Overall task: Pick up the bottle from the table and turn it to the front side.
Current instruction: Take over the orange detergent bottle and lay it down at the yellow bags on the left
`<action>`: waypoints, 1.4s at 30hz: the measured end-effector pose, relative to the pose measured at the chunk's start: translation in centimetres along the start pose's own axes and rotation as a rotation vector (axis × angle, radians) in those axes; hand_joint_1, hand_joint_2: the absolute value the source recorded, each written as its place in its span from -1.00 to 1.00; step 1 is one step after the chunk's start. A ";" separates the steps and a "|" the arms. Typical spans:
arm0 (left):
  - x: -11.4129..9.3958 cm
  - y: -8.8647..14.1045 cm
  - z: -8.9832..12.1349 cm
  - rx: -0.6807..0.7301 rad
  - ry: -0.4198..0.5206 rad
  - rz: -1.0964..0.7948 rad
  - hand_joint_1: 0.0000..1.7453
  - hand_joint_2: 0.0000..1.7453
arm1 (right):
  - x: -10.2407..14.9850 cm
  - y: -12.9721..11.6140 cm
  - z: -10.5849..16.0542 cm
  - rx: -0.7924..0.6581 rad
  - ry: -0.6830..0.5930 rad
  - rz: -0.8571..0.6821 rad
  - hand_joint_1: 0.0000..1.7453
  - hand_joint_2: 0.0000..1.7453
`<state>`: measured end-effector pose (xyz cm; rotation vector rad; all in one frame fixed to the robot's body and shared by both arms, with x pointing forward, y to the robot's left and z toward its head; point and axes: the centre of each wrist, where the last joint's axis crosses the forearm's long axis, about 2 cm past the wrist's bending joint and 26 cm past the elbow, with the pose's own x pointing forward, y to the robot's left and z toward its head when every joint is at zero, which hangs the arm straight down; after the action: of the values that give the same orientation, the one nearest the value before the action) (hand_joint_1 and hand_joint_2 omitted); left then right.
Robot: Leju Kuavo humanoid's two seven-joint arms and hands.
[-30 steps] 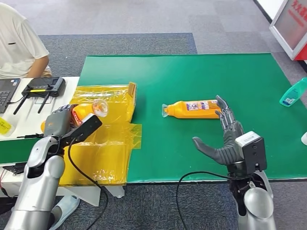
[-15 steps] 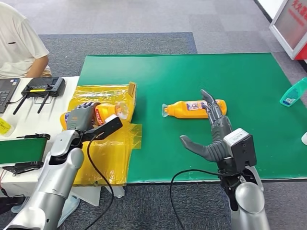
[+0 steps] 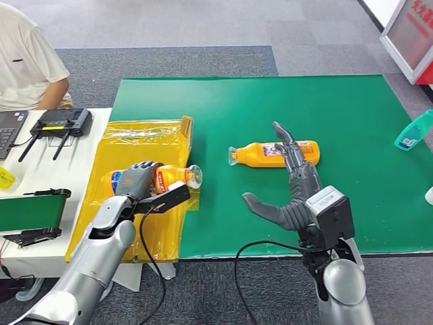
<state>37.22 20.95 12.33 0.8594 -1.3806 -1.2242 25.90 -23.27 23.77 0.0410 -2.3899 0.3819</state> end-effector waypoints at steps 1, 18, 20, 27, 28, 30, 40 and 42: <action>0.0 -0.2 0.0 -0.007 0.004 0.002 1.00 1.00 | 0.1 0.1 -0.1 0.001 -0.005 -0.001 -1.00 1.00; 0.0 -1.7 0.5 -0.031 0.008 0.022 -1.00 1.00 | 0.3 0.3 0.7 -0.002 -0.001 -0.005 -1.00 1.00; 0.3 -1.6 0.8 -0.015 -0.017 0.046 -1.00 1.00 | 0.4 0.4 0.8 -0.005 0.002 -0.003 -1.00 1.00; 1.9 -0.3 1.7 0.048 -0.080 0.124 -1.00 1.00 | 0.4 0.5 1.7 -0.008 0.017 -0.009 -1.00 1.00; 2.1 -0.1 1.9 0.056 -0.091 0.141 -1.00 1.00 | 0.4 0.4 1.7 -0.008 0.018 -0.009 -1.00 1.00; 2.5 0.5 2.1 0.068 -0.119 0.203 -1.00 1.00 | 0.4 0.4 1.9 -0.011 0.022 -0.008 -1.00 1.00; 4.5 3.2 6.9 0.120 -0.397 1.218 -1.00 1.00 | 0.6 -0.9 4.4 -0.073 0.081 -0.006 -1.00 1.00; 4.4 3.2 8.3 0.150 -0.447 1.309 -1.00 1.00 | 0.6 -1.3 4.8 -0.086 0.094 -0.016 -1.00 1.00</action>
<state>28.70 19.18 17.10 -0.3321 -1.8866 -0.2588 22.52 -25.82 21.03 0.0028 -2.3086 0.2667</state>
